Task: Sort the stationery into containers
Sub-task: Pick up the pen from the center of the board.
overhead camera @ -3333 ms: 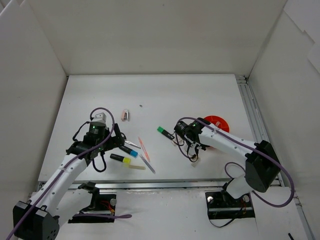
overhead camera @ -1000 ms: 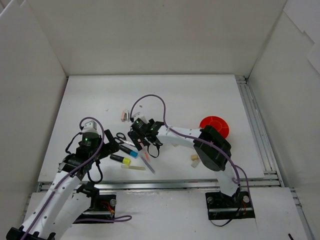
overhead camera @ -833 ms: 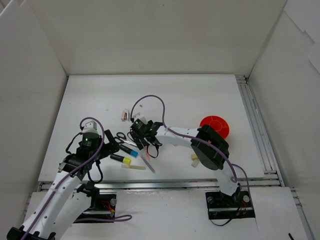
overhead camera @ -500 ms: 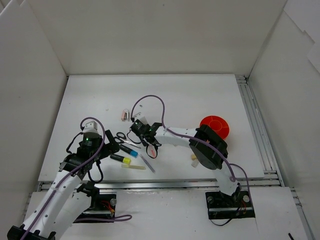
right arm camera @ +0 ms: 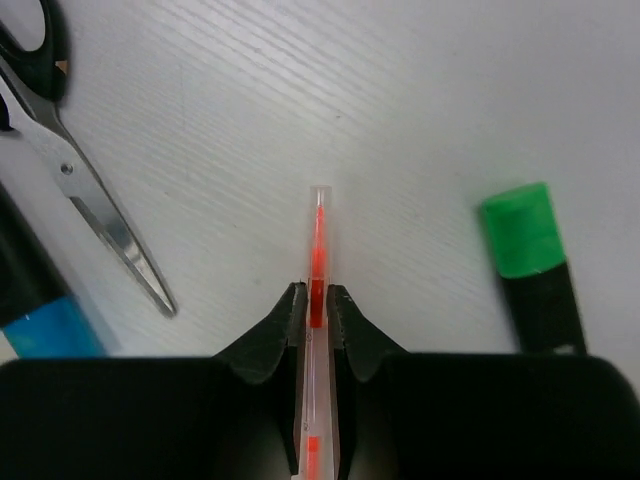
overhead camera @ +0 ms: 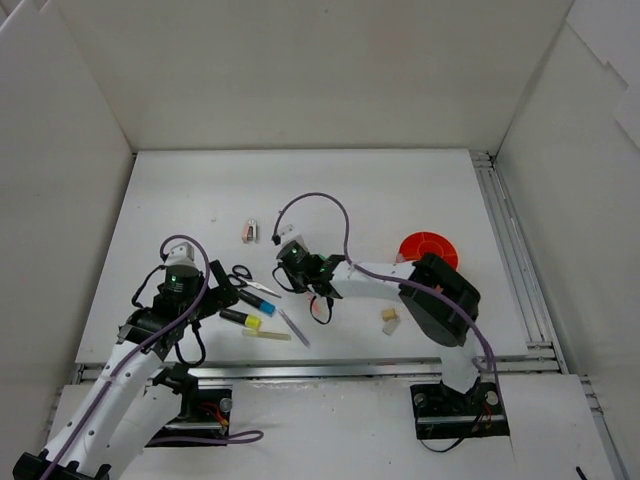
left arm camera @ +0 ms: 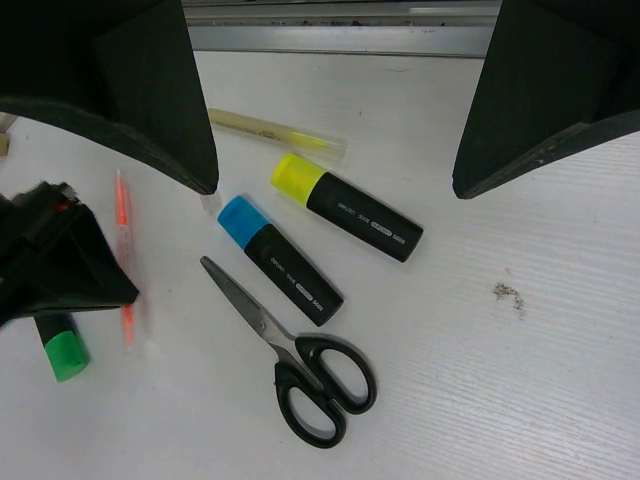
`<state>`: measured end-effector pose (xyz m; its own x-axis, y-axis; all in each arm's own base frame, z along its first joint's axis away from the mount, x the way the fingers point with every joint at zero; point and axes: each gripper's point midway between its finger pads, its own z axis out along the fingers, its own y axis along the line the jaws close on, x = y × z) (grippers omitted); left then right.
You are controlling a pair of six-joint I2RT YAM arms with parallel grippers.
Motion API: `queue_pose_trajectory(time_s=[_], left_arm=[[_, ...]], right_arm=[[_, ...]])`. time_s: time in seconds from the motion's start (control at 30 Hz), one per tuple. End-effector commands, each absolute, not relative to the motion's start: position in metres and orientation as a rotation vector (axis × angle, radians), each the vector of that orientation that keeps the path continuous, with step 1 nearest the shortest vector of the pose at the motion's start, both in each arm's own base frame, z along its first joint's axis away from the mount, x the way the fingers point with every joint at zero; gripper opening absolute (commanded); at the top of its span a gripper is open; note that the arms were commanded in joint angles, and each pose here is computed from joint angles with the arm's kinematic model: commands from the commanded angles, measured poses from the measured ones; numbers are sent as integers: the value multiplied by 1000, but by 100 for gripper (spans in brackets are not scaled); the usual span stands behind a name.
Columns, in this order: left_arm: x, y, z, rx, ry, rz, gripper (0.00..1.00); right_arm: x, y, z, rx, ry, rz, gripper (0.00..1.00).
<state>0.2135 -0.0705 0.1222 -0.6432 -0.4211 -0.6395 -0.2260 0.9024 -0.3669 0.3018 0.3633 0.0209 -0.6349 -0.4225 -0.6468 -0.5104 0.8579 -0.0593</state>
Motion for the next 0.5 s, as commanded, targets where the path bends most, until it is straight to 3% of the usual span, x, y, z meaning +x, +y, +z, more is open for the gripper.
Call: queue_pose_trajectory(time_s=[0.0, 0.27, 0.47], left_arm=[[224, -76, 135, -451, 2243, -364, 100], [227, -82, 135, -418, 2237, -382, 99], [230, -90, 135, -398, 2237, -406, 99]], right_arm=[[337, 364, 138, -481, 1975, 440, 0], [344, 254, 245, -418, 1553, 355, 0], [339, 178, 257, -337, 1437, 205, 0]])
